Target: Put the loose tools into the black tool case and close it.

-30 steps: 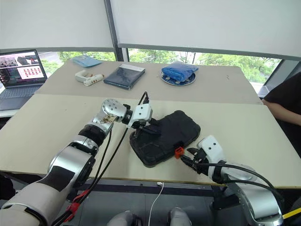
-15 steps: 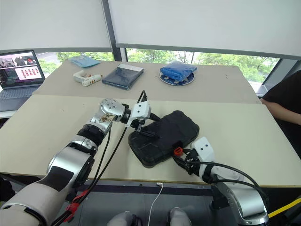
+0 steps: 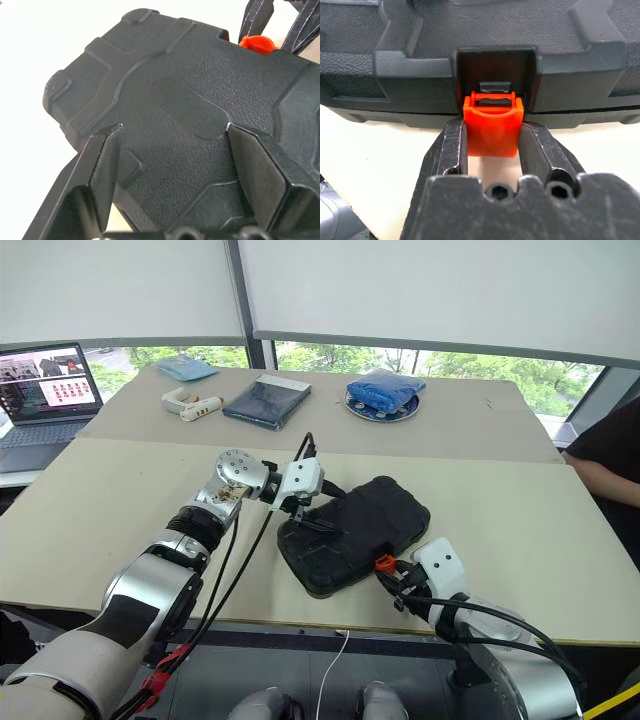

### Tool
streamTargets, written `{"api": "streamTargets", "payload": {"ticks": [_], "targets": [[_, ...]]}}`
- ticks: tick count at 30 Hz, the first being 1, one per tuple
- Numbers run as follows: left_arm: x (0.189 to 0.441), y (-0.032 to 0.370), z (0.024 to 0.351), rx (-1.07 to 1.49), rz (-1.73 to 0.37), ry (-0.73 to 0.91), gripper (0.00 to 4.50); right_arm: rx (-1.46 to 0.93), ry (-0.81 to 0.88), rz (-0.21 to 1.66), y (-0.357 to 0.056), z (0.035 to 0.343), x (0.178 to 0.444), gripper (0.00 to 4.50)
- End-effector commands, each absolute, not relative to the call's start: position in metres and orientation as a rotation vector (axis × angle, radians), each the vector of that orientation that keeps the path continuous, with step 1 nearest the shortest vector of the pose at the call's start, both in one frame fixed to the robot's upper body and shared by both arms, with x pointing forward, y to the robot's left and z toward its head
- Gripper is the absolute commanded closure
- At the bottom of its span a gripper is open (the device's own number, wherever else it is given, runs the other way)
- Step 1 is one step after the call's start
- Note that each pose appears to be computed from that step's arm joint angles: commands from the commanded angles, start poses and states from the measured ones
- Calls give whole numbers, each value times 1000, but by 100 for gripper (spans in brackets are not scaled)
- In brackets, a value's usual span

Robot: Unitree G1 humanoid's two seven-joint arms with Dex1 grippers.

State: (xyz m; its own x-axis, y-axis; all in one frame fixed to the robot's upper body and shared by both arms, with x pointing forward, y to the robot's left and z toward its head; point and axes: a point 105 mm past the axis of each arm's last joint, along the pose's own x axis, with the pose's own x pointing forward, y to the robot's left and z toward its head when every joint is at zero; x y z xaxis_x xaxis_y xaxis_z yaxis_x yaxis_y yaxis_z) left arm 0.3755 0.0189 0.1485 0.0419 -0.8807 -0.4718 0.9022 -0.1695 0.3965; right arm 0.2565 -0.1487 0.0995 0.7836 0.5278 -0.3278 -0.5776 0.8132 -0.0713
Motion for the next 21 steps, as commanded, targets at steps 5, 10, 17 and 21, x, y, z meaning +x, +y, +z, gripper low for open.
{"api": "streamTargets", "payload": {"ticks": [5, 10, 17, 21], "targets": [[369, 35, 102, 811, -1601, 249, 91, -239, 260, 568, -159, 116, 258, 212], [370, 34, 103, 826, -1598, 239, 91, -244, 269, 576, -167, 121, 253, 147], [370, 35, 102, 832, -1597, 235, 91, -234, 295, 587, -169, 116, 247, 147], [370, 35, 101, 840, -1598, 233, 91, -217, 327, 599, -168, 107, 246, 251]]}}
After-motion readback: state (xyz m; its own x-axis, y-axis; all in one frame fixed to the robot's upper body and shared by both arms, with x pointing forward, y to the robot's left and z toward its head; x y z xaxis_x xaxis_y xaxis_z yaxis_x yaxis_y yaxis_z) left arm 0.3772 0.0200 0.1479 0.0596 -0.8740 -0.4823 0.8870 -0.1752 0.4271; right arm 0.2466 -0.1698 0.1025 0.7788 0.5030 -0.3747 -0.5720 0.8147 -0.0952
